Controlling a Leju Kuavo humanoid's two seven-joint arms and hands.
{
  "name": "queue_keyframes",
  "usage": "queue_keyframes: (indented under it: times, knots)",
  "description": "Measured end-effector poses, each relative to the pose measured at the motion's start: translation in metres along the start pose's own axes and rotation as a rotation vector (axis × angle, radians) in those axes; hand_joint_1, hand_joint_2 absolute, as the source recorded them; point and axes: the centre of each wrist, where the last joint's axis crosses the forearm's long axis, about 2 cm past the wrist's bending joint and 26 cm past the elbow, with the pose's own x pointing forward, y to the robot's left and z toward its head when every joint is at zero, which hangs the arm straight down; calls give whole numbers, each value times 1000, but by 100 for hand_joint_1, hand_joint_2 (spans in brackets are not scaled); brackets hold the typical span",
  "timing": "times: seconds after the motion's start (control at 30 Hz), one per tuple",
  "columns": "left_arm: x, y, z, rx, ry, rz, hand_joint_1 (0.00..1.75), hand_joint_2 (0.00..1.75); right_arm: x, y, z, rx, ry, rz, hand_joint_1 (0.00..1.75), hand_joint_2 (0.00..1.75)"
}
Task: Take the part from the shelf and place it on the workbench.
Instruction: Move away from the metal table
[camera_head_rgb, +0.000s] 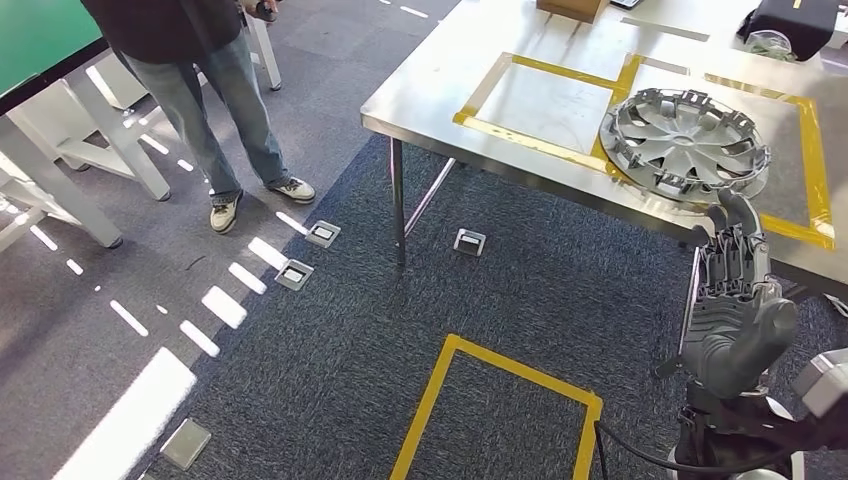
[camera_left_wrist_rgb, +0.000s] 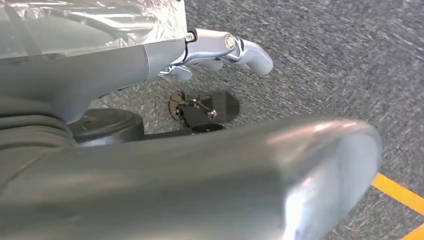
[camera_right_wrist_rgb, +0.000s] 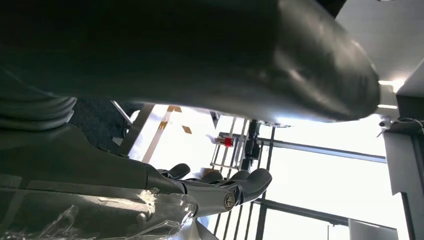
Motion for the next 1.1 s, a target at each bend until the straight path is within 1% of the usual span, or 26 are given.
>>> queue_keyframes:
  times: [0.1, 0.4, 0.8, 1.0, 1.1]
  knots:
    - [-3, 1, 1, 6, 7, 4, 0, 0, -4, -3, 2, -10, 23, 8, 0, 0]
    - [-1, 0, 1, 11, 7, 11, 0, 0, -21, -12, 16, -43, 118, 48, 0, 0]
    - [-1, 1, 1, 23, 8, 8, 0, 0, -36, -16, 30, -81, 183, 50, 0, 0]
    - [0, 1, 0, 27, 3, 7, 0, 0, -39, -16, 35, -91, 201, 52, 0, 0]
    - [-2, 2, 1, 29, 7, 8, 0, 0, -41, -16, 36, -97, 205, 52, 0, 0]
